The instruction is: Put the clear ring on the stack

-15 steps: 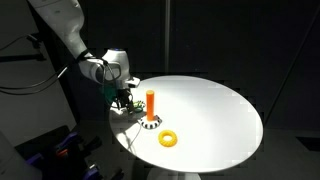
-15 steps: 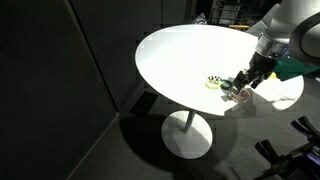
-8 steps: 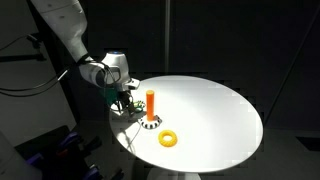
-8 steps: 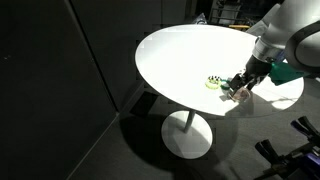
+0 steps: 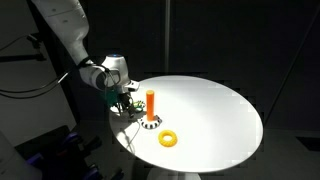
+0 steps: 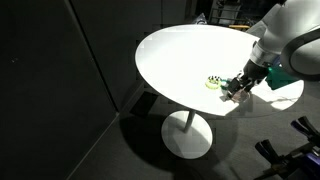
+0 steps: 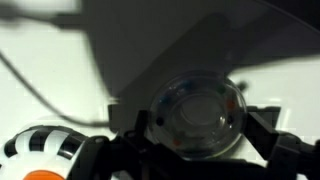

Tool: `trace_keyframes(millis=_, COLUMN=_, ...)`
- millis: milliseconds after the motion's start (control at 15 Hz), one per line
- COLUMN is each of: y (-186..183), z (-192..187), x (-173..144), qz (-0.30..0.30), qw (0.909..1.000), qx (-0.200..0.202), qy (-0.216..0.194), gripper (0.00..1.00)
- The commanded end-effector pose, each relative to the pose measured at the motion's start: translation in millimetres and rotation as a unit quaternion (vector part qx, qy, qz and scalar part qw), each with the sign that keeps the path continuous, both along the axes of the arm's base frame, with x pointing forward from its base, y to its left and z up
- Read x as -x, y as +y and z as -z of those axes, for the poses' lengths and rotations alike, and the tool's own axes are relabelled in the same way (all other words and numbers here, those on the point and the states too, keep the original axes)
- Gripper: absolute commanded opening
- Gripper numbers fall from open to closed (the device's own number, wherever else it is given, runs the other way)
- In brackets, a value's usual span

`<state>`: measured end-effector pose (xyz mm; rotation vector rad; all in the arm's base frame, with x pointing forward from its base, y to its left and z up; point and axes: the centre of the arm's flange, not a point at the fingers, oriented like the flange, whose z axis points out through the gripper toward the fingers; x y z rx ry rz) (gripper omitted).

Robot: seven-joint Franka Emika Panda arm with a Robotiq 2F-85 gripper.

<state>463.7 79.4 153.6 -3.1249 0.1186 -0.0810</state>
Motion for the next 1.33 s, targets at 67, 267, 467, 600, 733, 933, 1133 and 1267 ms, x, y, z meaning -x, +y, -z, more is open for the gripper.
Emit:
trace_keyframes(millis=67, y=-0.5, z=-1.9, x=-6.7, qz=-0.001, qw=0.9999, qx=0.005, qy=-0.009, gripper=0.7)
trace_keyframes(millis=267, y=-5.0, z=-16.1, x=-4.5, qz=0.001, qw=1.0, qx=0.003, qy=-0.004, gripper=0.7)
trace_keyframes(millis=467, y=-9.8, z=-34.8, x=-3.2, qz=0.002, qw=1.0, qx=-0.003, qy=0.007, gripper=0.7)
trace_keyframes(millis=600, y=-13.6, z=-50.2, x=-4.0, qz=0.005, qw=0.9999, qx=-0.007, qy=0.014, gripper=0.7)
trace_keyframes(millis=733, y=-19.5, z=-67.7, x=-6.6, qz=0.01, qw=0.9997, qx=-0.006, qy=0.021, gripper=0.7)
trace_keyframes(millis=933, y=-31.4, z=-95.1, x=-12.4, qz=0.022, qw=0.9995, qx=-0.003, qy=0.022, gripper=0.7)
trace_keyframes(millis=1133, y=-43.7, z=-123.0, x=-16.8, qz=0.034, qw=0.9993, qx=-0.004, qy=0.015, gripper=0.7)
trace_keyframes(millis=1267, y=-50.9, z=-140.4, x=-19.8, qz=0.042, qw=0.9991, qx=-0.005, qy=0.008, gripper=0.7)
